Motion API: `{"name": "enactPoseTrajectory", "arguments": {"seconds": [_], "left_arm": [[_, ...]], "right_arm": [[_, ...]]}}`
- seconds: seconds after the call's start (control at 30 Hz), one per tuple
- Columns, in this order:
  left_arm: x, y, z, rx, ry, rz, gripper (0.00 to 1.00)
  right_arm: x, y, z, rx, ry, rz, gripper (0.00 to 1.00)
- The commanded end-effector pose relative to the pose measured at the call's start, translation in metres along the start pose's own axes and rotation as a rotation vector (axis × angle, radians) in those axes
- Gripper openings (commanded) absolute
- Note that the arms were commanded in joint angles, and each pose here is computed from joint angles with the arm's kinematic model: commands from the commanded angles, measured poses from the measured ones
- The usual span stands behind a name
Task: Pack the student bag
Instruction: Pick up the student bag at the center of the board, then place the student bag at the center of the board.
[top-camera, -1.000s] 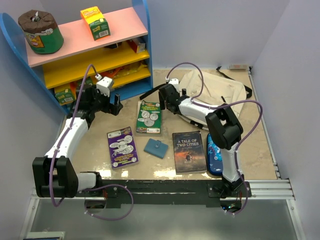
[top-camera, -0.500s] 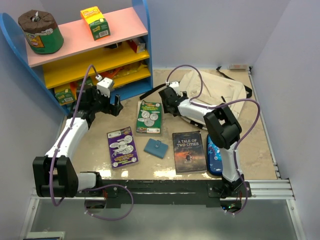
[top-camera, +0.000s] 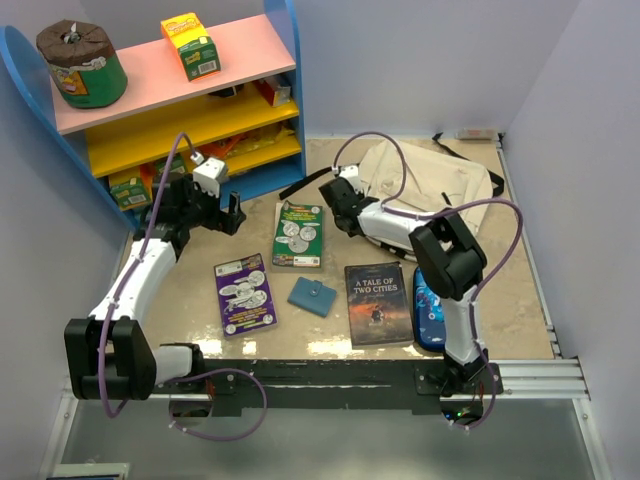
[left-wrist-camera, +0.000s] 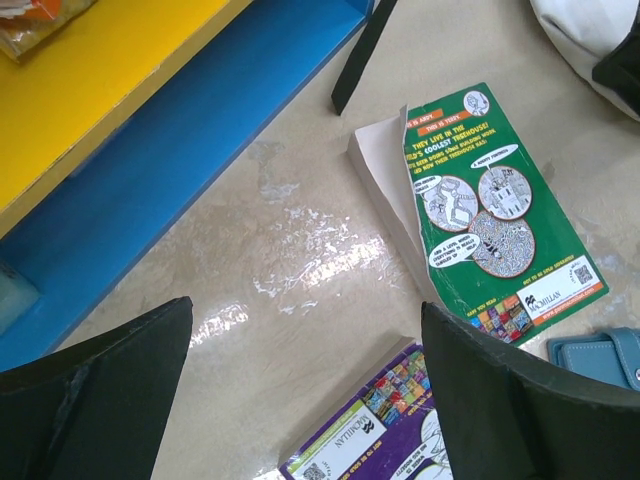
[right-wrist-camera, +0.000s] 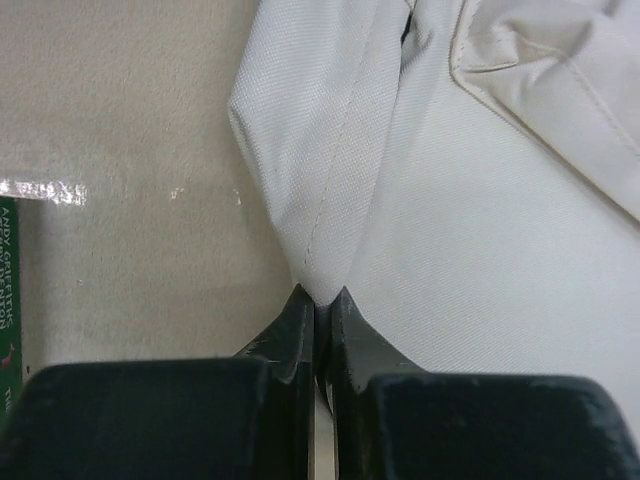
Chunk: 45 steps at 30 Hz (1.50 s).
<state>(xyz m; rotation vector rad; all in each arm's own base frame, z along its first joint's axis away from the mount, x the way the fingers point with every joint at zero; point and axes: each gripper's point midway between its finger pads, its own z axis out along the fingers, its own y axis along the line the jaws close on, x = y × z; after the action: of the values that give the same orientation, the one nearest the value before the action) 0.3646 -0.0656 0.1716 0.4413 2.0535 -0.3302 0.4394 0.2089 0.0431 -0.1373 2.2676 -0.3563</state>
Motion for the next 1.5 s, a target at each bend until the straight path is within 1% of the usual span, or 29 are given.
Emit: {"name": "enactPoseTrajectory", "arguments": {"seconds": [0.0, 0.07, 0.13, 0.23, 0.27, 0.33, 0.37, 0.4, 0.47, 0.5, 0.57, 0.6, 0.67, 0.7, 0.77, 0.8, 0.9, 0.93, 0.97, 1.0, 1.03, 1.07, 1.13, 1.2, 1.27, 1.33, 1.37, 1.4, 1.47], "left_arm": [[-0.009, 0.003, -0.009, -0.023, -0.035, 0.019, 1.00], [-0.012, 0.003, -0.010, -0.027, -0.041, 0.019, 1.00], [-0.014, 0.003, -0.011, -0.027, -0.044, 0.018, 1.00], [-0.015, 0.002, -0.013, -0.029, -0.045, 0.017, 1.00], [-0.017, 0.002, -0.014, -0.030, -0.049, 0.016, 1.00], [-0.020, 0.002, -0.015, -0.030, -0.049, 0.015, 0.99], [-0.022, 0.002, -0.017, -0.031, -0.053, 0.016, 0.99], [-0.023, 0.001, -0.018, -0.031, -0.053, 0.016, 0.99], [-0.025, 0.000, -0.021, -0.028, -0.064, 0.027, 0.99], [-0.025, 0.000, -0.022, -0.030, -0.065, 0.026, 0.99], [-0.025, 0.000, -0.023, -0.034, -0.068, 0.032, 0.99], [-0.026, 0.001, -0.024, -0.037, -0.071, 0.035, 0.99], [-0.027, 0.001, -0.025, -0.039, -0.072, 0.040, 0.99], [-0.027, 0.000, -0.025, -0.040, -0.073, 0.043, 0.99], [-0.028, 0.001, -0.025, -0.043, -0.075, 0.048, 1.00], [-0.027, 0.002, -0.025, -0.046, -0.073, 0.046, 0.99], [-0.031, 0.003, -0.026, -0.053, -0.077, 0.054, 1.00], [-0.032, 0.004, -0.027, -0.055, -0.079, 0.054, 1.00], [-0.033, 0.005, -0.028, -0.060, -0.079, 0.059, 1.00], [-0.034, 0.006, -0.028, -0.065, -0.079, 0.064, 1.00], [-0.035, 0.006, -0.029, -0.069, -0.081, 0.070, 1.00], [-0.035, 0.008, -0.030, -0.080, -0.079, 0.082, 1.00], [-0.037, 0.011, -0.031, -0.096, -0.080, 0.093, 1.00], [-0.040, 0.019, -0.034, -0.133, -0.077, 0.114, 1.00], [-0.047, 0.029, -0.038, -0.189, -0.078, 0.134, 1.00], [-0.047, 0.030, -0.041, -0.199, -0.068, 0.145, 1.00], [-0.049, 0.029, -0.043, -0.195, -0.068, 0.156, 1.00], [-0.050, 0.027, -0.043, -0.182, -0.071, 0.158, 1.00], [-0.047, 0.015, -0.041, -0.117, -0.068, 0.161, 1.00]], "right_arm": [[-0.082, -0.023, -0.051, 0.010, -0.189, 0.071, 0.00], [-0.116, -0.037, -0.084, 0.010, -0.285, 0.104, 0.00], [-0.145, -0.044, -0.122, 0.003, -0.392, 0.096, 0.00], [-0.162, -0.038, -0.166, -0.018, -0.486, 0.054, 0.00], [-0.164, -0.039, -0.182, -0.029, -0.513, 0.031, 0.00], [-0.159, -0.023, -0.212, -0.073, -0.552, -0.019, 0.00], [-0.152, -0.023, -0.225, -0.081, -0.565, -0.031, 0.00], [-0.142, -0.009, -0.242, -0.114, -0.578, -0.064, 0.00], [-0.123, -0.004, -0.256, -0.115, -0.570, -0.097, 0.00], [-0.109, 0.007, -0.275, -0.155, -0.573, -0.135, 0.00], [-0.085, 0.017, -0.288, -0.186, -0.557, -0.165, 0.00], [-0.065, 0.030, -0.304, -0.230, -0.551, -0.181, 0.00], [-0.038, 0.044, -0.317, -0.285, -0.531, -0.224, 0.00], [-0.018, 0.060, -0.337, -0.350, -0.542, -0.256, 0.00], [0.009, 0.080, -0.351, -0.426, -0.543, -0.325, 0.00], [0.025, 0.095, -0.367, -0.498, -0.546, -0.346, 0.00], [0.053, 0.125, -0.375, -0.605, -0.516, -0.403, 0.02], [0.062, 0.135, -0.377, -0.653, -0.497, -0.422, 0.07], [0.067, 0.143, -0.378, -0.677, -0.484, -0.432, 0.34], [0.070, 0.151, -0.381, -0.709, -0.474, -0.431, 0.44], [0.076, 0.158, -0.384, -0.748, -0.456, -0.445, 0.51], [0.076, 0.165, -0.387, -0.767, -0.449, -0.442, 0.69], [0.077, 0.173, -0.396, -0.821, -0.442, -0.438, 0.82], [0.068, 0.175, -0.403, -0.839, -0.458, -0.434, 0.91], [0.058, 0.174, -0.410, -0.864, -0.459, -0.420, 0.92], [0.035, 0.161, -0.410, -0.864, -0.469, -0.355, 0.92], [0.026, 0.152, -0.403, -0.832, -0.477, -0.319, 0.92], [-0.002, 0.130, -0.395, -0.809, -0.479, -0.197, 0.91], [-0.019, 0.101, -0.362, -0.750, -0.435, -0.076, 0.83]]}}
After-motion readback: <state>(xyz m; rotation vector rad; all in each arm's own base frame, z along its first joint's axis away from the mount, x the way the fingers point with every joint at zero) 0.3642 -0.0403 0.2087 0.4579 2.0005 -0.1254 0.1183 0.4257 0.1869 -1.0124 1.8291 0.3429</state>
